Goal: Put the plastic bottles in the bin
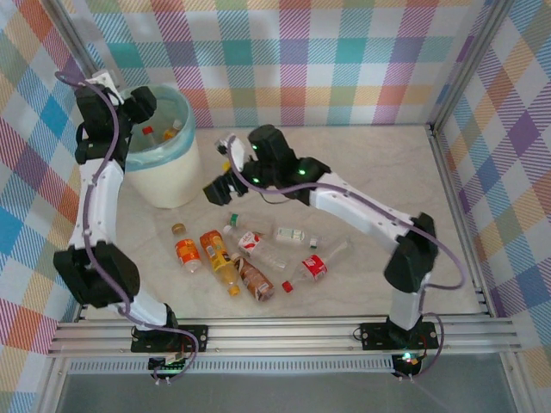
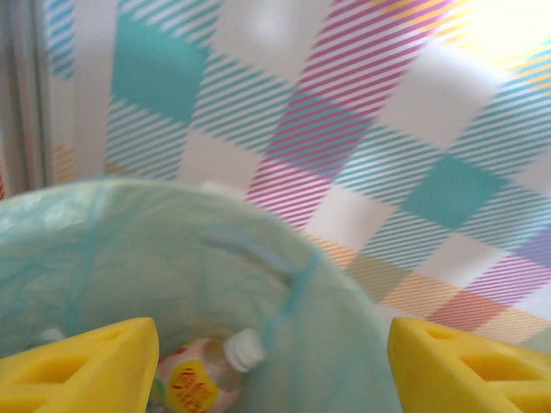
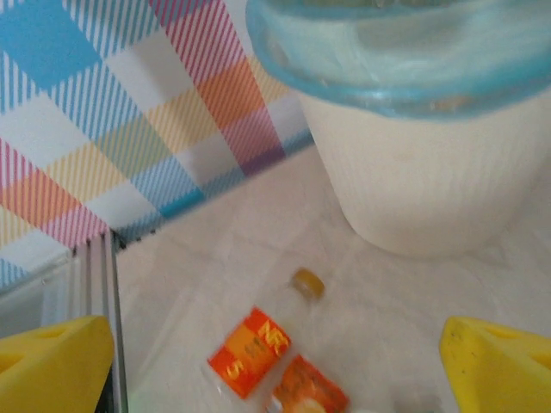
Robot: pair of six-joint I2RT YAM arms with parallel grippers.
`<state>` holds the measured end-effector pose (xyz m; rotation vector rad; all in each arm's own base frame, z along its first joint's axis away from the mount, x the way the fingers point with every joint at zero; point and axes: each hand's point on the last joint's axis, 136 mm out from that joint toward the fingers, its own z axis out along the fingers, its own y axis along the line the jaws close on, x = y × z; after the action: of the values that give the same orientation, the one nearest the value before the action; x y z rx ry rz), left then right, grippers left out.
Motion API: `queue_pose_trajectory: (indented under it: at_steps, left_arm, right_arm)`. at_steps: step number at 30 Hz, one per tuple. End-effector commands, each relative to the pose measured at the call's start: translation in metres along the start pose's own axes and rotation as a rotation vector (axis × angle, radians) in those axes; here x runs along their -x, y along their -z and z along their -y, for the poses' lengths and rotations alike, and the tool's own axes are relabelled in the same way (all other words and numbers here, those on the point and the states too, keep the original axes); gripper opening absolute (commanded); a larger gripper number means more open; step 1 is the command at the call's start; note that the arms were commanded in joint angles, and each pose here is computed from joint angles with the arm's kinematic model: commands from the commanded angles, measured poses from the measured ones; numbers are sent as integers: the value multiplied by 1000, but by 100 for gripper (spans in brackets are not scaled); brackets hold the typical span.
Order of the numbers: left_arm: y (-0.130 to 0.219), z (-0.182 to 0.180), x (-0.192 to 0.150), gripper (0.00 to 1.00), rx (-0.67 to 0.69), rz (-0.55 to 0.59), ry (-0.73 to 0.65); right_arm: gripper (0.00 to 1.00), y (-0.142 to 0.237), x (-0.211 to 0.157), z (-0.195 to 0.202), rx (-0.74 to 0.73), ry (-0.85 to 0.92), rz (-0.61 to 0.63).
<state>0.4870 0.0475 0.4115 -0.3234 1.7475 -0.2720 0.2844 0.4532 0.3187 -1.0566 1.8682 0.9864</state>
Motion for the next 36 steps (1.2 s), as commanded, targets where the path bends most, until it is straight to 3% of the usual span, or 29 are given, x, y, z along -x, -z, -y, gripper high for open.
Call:
queue_pose_trajectory:
  at_steps: [1, 4, 6, 10, 14, 21, 26, 36]
  left_arm:
    - [40, 42, -1, 70, -38, 13, -64]
    - [56, 78, -37, 70, -104, -35, -127]
    - [66, 106, -67, 69, -165, -78, -202]
    - [86, 160, -136, 69, -332, -178, -338]
    - [100, 189, -179, 69, -428, -224, -372]
    - [104, 207, -192, 69, -476, -228, -407]
    - [101, 204, -193, 70, -453, -228, -431]
    - [103, 194, -200, 71, -432, -236, -440]
  right_arm:
    - [99, 30, -42, 11, -121, 121, -90]
    - [96, 58, -86, 34, -264, 135, -194]
    - [92, 80, -108, 49, -363, 33, -232]
    - [83, 123, -161, 72, -545, -361, -269]
    - [83, 145, -217, 65, -643, -774, -259]
    - [83, 173, -289, 60, -784, -1210, -188]
    - [88, 183, -319, 59, -890, -1322, -232]
    - [88, 143, -327, 55, -791, -1433, -267]
